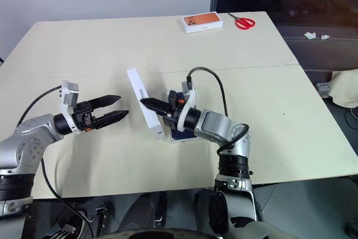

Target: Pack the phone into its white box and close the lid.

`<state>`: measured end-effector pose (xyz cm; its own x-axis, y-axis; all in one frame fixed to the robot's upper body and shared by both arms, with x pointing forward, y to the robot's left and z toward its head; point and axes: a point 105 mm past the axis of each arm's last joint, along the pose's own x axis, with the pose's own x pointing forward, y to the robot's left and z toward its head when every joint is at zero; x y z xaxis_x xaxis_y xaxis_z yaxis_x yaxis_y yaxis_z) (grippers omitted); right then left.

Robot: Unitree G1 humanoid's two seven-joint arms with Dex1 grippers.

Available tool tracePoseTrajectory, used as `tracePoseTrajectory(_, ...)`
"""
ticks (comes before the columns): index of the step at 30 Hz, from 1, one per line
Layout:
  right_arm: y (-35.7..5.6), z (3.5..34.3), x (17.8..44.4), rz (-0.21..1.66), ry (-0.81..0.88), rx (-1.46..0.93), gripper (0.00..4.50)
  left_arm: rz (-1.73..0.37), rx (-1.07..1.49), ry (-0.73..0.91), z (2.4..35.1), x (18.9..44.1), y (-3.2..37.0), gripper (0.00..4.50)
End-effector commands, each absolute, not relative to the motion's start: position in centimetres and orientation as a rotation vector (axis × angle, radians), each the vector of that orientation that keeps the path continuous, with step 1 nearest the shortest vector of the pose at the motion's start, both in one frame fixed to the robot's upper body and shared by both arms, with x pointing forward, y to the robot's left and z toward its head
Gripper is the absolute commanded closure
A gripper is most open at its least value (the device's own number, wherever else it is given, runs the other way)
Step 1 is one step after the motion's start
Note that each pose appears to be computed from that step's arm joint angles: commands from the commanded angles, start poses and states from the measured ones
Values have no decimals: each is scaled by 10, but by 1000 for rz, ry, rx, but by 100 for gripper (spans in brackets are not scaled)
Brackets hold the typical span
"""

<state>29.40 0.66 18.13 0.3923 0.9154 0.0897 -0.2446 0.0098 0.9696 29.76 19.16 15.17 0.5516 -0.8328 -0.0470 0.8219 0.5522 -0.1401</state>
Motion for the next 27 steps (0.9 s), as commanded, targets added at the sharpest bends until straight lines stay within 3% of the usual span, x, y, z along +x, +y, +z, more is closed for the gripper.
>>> tracePoseTrajectory(1, 10, 205, 292, 1073, 667, 1252, 444, -988, -89, 67, 162, 299, 190, 0)
tracePoseTrajectory(4, 5, 191, 293, 1013, 694, 1260, 444, -999, -102, 78, 160, 298, 187, 0)
tracePoseTrajectory(7, 1, 182, 289, 991, 702, 1262, 450, -1007, -126, 84, 159, 297, 186, 77)
tracePoseTrajectory(14, -1, 180, 289, 967, 681, 1306, 450, -1003, -128, 82, 155, 296, 181, 432)
tracePoseTrajectory(27, -8, 168, 287, 946, 692, 1226, 450, -1067, -193, 70, 130, 307, 136, 446)
